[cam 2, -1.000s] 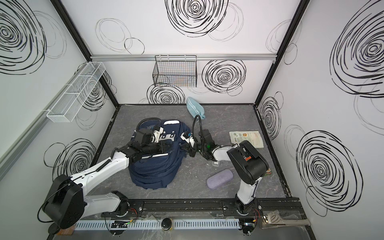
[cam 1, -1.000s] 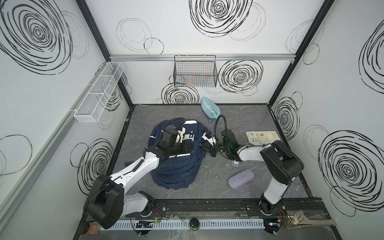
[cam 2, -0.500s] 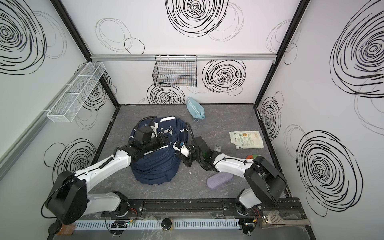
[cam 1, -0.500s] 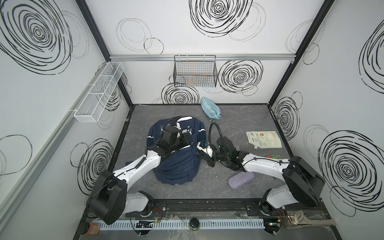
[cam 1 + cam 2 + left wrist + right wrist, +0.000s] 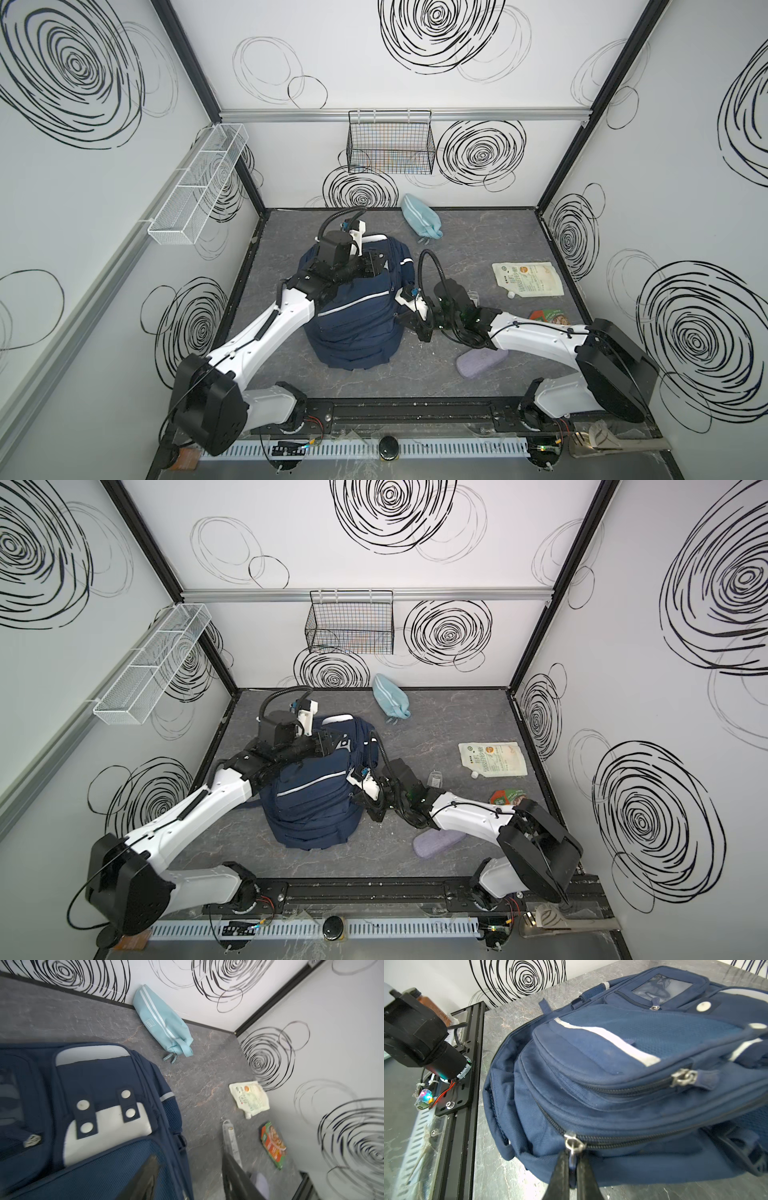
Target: Pack the student bag
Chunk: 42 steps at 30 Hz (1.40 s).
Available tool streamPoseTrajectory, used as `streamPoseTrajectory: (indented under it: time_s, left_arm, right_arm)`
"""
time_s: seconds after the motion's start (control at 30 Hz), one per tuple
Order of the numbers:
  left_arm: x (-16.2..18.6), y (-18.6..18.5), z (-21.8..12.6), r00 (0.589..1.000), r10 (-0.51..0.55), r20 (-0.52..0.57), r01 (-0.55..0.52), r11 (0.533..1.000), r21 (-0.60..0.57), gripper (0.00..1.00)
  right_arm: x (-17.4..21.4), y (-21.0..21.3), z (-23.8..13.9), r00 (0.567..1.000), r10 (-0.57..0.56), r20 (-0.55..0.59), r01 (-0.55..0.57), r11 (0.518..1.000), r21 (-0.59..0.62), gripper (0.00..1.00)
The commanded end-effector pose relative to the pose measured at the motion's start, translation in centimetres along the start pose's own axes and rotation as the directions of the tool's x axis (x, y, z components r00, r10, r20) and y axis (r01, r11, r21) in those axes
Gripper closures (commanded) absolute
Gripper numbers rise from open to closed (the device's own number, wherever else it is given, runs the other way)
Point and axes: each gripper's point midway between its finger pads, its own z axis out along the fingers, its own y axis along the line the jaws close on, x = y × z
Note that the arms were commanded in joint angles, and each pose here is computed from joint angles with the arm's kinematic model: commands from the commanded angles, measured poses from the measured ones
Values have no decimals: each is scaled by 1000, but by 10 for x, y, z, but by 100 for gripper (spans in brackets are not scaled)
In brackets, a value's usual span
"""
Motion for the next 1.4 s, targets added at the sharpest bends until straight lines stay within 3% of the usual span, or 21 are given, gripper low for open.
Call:
streamPoseTrajectory:
  time_s: [0.0,0.1,0.23,0.53,0.63,0.77,0.93,1.03,1.1,1.2,1.27,1.37]
  left_arm:
    - [55,4,-17,924,340,-177,-342,939,15,47]
    - [83,-2,-22,821,532,-206,-527,846,82,48]
    - [101,-11,-18,717,667,-200,-653,744,140,51]
    - [117,3,15,668,685,-289,-679,721,139,54]
    - [119,12,19,652,688,-320,-696,710,109,61]
    - [122,16,22,643,694,-324,-707,701,99,78]
    - [108,21,23,677,670,-303,-699,715,20,100]
    - [80,21,19,761,598,-254,-632,771,-79,100]
    - [53,21,13,860,477,-182,-504,848,-163,100]
    - [20,20,4,962,262,-78,-272,945,-182,100]
    - [5,20,-1,992,127,-22,-129,978,-161,100]
    - [-11,15,-5,998,-22,54,28,994,-108,100]
  right_arm:
    - [-29,0,-16,994,-12,112,14,1000,-17,100]
    - [-30,-4,-20,991,-2,134,4,1000,-16,100]
    - [-32,-8,-23,990,-2,142,3,1000,-8,100]
    - [-36,-11,-33,986,-8,167,10,1000,-8,100]
    - [-37,-9,-35,985,-11,172,13,1000,-13,100]
    - [-38,-9,-37,983,-16,182,19,1000,-15,100]
    - [-38,-9,-36,984,-11,177,15,1000,-18,100]
    - [-41,-9,-36,984,-12,176,15,1000,-18,100]
    - [-43,-7,-35,985,-14,172,17,1000,-18,100]
    - [-46,5,-32,987,-25,160,31,999,-34,100]
    - [-47,16,-30,987,-43,157,51,998,-46,100]
    - [-48,38,-24,986,-62,154,76,994,-84,100]
